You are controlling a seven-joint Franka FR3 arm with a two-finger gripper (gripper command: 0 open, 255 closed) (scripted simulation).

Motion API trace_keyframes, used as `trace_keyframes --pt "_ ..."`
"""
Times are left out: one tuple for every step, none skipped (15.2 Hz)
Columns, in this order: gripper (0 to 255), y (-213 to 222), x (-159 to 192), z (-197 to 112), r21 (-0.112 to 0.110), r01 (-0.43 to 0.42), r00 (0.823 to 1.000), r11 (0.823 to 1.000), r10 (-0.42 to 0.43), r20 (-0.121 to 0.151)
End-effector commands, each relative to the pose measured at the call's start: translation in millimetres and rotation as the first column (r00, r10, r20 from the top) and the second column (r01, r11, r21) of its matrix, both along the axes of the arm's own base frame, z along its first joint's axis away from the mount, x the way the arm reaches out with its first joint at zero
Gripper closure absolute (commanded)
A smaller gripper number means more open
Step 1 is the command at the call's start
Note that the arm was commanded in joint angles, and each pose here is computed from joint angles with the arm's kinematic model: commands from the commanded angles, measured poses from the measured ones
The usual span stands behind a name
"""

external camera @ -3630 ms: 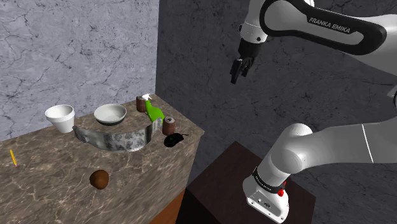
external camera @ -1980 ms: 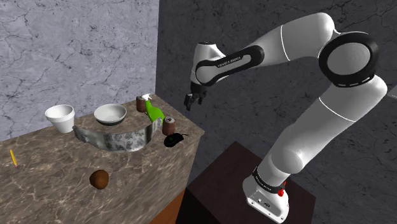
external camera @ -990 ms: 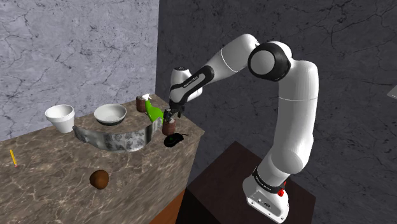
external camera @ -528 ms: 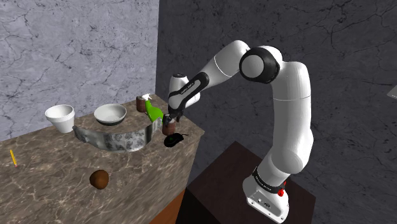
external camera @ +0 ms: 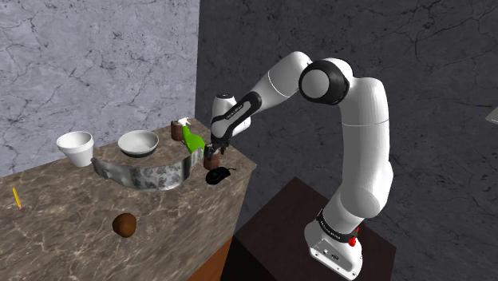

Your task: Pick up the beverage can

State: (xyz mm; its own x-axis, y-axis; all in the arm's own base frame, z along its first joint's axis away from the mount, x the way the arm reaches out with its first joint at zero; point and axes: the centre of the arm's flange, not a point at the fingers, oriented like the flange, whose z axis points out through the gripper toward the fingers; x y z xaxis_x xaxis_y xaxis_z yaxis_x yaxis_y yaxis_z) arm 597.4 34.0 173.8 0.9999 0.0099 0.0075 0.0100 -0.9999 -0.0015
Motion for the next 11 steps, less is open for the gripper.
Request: trace_keyframes --pt "255 -0.4 -0.3 -0.9 0.000 0.000 1.000 1.000 0.000 -0.001" --pt "255 -0.6 -0.4 -1.0 0.000 0.000 1.000 1.000 0.000 -0.001" --pt "255 -0.6 -0.5 -1.4 0.000 0.000 1.000 1.000 0.000 -0.001" --pt "255 -0.1 -0.4 -1.2 0.000 0.000 1.000 1.000 0.000 -0.001" --pt "255 -0.1 -0.4 4.1 0.000 0.000 1.000 1.000 0.000 -0.001" --pt "255 -0.1 -0.4 9.3 0.000 0.000 1.000 1.000 0.000 -0.001" --pt "255 -0.1 -0.5 14.6 0.000 0.000 1.000 1.000 0.000 -0.001" --pt "255 -0.1 -0.5 19.9 0.000 0.000 1.000 1.000 0.000 -0.001" --pt "255 -0.1 -0.4 25.2 0.000 0.000 1.000 1.000 0.000 -0.001" --pt "255 -0.1 -0.4 30.5 0.000 0.000 1.000 1.000 0.000 -0.001" --pt "255 -0.1 -0.4 35.7 0.000 0.000 1.000 1.000 0.000 -0.001"
